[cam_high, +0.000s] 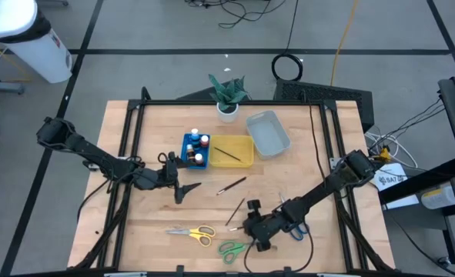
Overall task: Pick & Place Paint Supplies
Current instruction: Put the black makeup brush into the yellow bin
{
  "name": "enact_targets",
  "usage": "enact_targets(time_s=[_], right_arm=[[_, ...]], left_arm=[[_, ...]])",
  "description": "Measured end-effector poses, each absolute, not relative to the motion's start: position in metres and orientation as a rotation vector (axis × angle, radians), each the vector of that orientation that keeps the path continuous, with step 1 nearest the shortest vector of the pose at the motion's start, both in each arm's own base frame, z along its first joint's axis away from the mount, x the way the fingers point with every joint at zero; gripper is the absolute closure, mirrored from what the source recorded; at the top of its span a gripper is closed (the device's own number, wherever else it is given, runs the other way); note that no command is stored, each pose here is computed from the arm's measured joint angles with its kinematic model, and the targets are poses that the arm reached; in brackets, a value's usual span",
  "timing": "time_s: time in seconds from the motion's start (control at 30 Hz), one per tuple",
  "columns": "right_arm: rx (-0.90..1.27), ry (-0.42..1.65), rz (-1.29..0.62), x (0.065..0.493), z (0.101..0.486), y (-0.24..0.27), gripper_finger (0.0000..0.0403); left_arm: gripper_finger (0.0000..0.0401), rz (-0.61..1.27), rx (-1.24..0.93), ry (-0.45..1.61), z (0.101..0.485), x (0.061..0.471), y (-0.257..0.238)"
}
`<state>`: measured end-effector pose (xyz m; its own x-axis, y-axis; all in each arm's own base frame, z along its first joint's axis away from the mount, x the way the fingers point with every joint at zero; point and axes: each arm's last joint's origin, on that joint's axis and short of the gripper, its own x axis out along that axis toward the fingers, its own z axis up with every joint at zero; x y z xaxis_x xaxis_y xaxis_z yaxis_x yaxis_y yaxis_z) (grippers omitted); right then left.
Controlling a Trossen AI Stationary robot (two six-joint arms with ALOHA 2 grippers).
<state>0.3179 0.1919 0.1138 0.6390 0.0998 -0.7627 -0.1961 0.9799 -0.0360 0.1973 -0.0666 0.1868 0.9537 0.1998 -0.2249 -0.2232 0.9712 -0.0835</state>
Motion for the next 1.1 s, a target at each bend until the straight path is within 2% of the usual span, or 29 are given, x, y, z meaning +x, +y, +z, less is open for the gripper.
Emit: enact_targets(time_s=[0.5,0.8,1.1], right_arm=[[-0.14,0.927,0.135,0.316,0.108,0.18,0.0393],[-0.167,0.944,0.13,0.308,0.099,0.175,0.0398],[-0.101,0.734,0.155,0.315,0.14,0.177,0.0402]], left_arm=[[0.0025,0.215,-0.109,0.217,0.187,0.197,-0.067],[0.0025,0.215,-0.108,0.217,0.187,0.197,-0.067],[0.0024,0.216,-0.108,0.217,0.187,0.197,-0.067]])
